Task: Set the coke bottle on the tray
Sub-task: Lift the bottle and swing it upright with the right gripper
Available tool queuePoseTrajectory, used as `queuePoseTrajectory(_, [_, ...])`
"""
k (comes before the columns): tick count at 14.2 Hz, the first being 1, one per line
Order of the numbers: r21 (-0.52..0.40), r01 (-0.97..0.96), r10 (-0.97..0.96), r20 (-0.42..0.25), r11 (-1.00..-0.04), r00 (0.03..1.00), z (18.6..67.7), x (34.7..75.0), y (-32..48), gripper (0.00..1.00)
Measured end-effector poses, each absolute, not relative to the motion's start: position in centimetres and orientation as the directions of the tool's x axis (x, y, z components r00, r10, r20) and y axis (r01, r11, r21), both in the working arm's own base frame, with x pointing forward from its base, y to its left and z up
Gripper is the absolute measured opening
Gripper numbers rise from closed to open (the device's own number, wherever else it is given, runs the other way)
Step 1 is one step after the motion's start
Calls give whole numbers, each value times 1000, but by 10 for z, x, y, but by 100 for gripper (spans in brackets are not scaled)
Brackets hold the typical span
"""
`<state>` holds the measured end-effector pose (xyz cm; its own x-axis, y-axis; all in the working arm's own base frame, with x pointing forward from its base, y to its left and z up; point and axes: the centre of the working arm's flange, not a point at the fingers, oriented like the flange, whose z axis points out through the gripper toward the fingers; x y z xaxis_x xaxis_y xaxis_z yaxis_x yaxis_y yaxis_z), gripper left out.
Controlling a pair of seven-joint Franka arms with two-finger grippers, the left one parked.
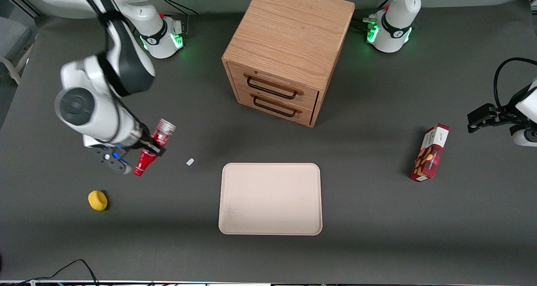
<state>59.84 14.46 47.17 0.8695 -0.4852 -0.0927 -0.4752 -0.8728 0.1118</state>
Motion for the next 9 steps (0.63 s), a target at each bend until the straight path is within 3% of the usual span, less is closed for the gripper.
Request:
queuePoseTrajectory(2, [94,-345,-356,-156,-934,922,526,592,118,56])
queuePoseTrajectory(4, [58,-238,-245,-169,-969,955,567,591,99,56])
queuePoseTrajectory(6, [42,-163,-168,-174,-986,970,569,594,101,56])
queuePoseTrajectory(9, [28,-94,-98,-219,-995,971,534,613,133,56])
